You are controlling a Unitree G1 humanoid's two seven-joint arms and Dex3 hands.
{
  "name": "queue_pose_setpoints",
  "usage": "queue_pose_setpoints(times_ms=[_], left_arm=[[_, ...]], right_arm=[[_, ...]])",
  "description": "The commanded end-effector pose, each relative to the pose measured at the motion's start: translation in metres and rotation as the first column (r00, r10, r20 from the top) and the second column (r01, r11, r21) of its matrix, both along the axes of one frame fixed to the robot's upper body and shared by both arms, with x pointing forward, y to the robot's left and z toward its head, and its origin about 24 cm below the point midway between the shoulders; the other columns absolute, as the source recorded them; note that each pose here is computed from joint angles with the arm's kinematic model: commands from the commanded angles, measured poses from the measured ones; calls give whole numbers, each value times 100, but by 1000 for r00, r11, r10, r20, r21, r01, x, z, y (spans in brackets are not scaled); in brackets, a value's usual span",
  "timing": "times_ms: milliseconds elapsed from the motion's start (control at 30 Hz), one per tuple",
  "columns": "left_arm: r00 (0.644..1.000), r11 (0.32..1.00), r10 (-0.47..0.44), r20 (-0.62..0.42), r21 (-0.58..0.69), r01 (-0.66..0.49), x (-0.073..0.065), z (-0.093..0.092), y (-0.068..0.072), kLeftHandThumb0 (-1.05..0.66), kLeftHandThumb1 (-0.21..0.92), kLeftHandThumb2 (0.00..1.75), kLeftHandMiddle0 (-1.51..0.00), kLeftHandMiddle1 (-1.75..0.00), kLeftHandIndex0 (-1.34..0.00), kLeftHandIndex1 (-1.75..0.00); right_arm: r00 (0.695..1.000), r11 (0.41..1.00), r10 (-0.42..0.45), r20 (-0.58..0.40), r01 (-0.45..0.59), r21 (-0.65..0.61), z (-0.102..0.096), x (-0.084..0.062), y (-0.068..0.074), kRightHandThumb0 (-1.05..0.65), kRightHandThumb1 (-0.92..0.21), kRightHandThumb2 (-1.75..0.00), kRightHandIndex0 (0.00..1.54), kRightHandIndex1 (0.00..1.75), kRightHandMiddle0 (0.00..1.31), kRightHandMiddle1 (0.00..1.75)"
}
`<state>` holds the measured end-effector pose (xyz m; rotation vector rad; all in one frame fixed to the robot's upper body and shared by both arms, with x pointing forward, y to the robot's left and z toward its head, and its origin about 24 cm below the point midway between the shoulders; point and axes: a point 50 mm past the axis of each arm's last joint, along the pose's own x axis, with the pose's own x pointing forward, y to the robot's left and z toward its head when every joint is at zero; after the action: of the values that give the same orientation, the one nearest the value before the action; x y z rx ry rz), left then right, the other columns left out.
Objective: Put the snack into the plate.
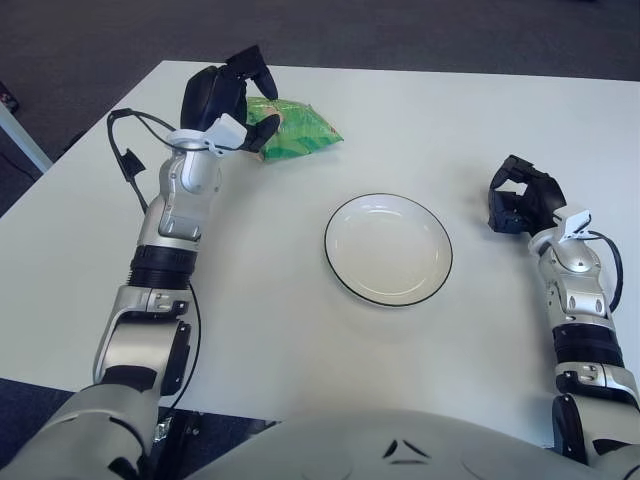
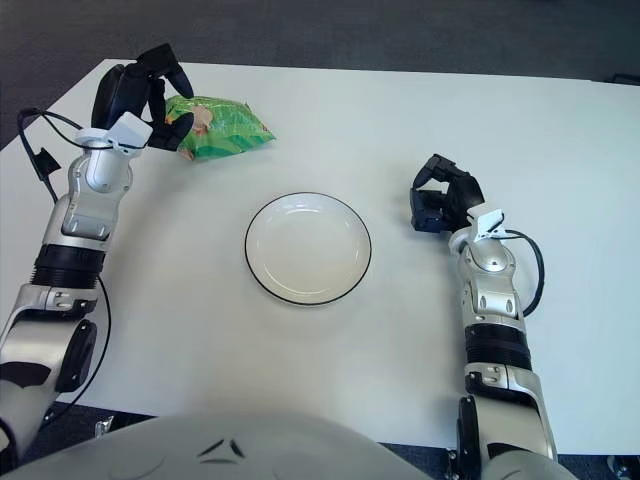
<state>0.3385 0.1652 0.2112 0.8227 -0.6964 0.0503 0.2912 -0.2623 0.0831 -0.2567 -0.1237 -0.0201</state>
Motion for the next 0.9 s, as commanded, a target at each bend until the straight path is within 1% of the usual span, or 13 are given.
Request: queue_pose_setpoints(times_ms=[0, 67, 100, 167, 267, 333, 500, 533, 567, 600, 700, 800, 867], left_arm=[[1000, 997, -7, 22, 79, 5, 9, 19, -8, -47, 37, 125, -110, -174, -57, -175], [1000, 994, -9, 8, 107, 8, 16, 22, -13, -44, 48, 111, -72, -175, -49, -175], [1000, 992, -17, 0, 128, 17, 19, 24, -15, -44, 49, 109, -67, -175, -47, -175], [999, 986, -28, -23, 162, 31, 26, 26, -18, -41, 62, 93, -41, -171, -38, -175], [998, 978, -32, -61, 204, 44, 38, 26, -21, -71, 79, 73, -24, -167, -13, -162], [996, 962, -12, -93, 270, 37, 51, 25, -23, -79, 84, 67, -19, -162, -7, -153], [992, 909, 39, -124, 416, 16, 64, 22, -22, -90, 91, 60, -8, -143, -1, -121], [990, 899, 49, -133, 437, 14, 67, 22, -23, -91, 91, 60, -5, -129, 0, -113], [987, 887, 61, -146, 461, 13, 70, 22, -23, -92, 92, 60, -4, -124, 0, -110], [985, 879, 70, -155, 477, 12, 72, 21, -23, -93, 92, 61, -3, -103, 0, -102], [977, 842, 111, -181, 539, 4, 77, 21, -24, -95, 92, 62, -1, -68, 0, -87], [967, 795, 162, -198, 606, -9, 83, 22, -26, -99, 92, 64, 0, -41, 0, -71], [964, 774, 176, -198, 633, -11, 84, 21, -28, -102, 92, 67, 0, -31, 0, -63]], right_arm=[[997, 1000, 0, -76, 0, 0, -14, -2, 1, -48, -33, -131, 128, 175, 61, 175], [997, 1000, -1, -77, 1, 0, -14, -2, 2, -48, -33, -131, 128, 175, 61, 175], [997, 1000, 0, -78, 1, 1, -14, -2, 2, -48, -33, -131, 128, 175, 61, 175], [997, 1000, 1, -79, -1, 4, -14, -1, 3, -48, -33, -131, 127, 175, 61, 175], [997, 1000, 3, -80, -3, 5, -14, -1, 4, -48, -33, -131, 127, 175, 61, 175], [997, 1000, 6, -79, -6, 4, -13, -1, 6, -48, -33, -130, 126, 175, 60, 175], [997, 1000, 13, -71, -12, 14, -11, -3, 9, -48, -34, -129, 125, 175, 60, 175], [997, 1000, 14, -71, -13, 15, -11, -3, 9, -48, -34, -129, 125, 175, 59, 175], [997, 1000, 14, -70, -13, 15, -12, -3, 10, -48, -35, -129, 125, 175, 59, 175], [997, 1000, 14, -70, -13, 15, -12, -3, 10, -48, -35, -129, 125, 175, 59, 175], [997, 1000, 18, -71, -17, 15, -13, -4, 12, -47, -35, -128, 126, 175, 59, 175], [997, 999, 34, -73, -33, 15, -12, -6, 16, -47, -35, -128, 126, 175, 59, 175], [996, 999, 49, -75, -48, 16, -11, -7, 17, -47, -36, -128, 126, 175, 59, 175]])
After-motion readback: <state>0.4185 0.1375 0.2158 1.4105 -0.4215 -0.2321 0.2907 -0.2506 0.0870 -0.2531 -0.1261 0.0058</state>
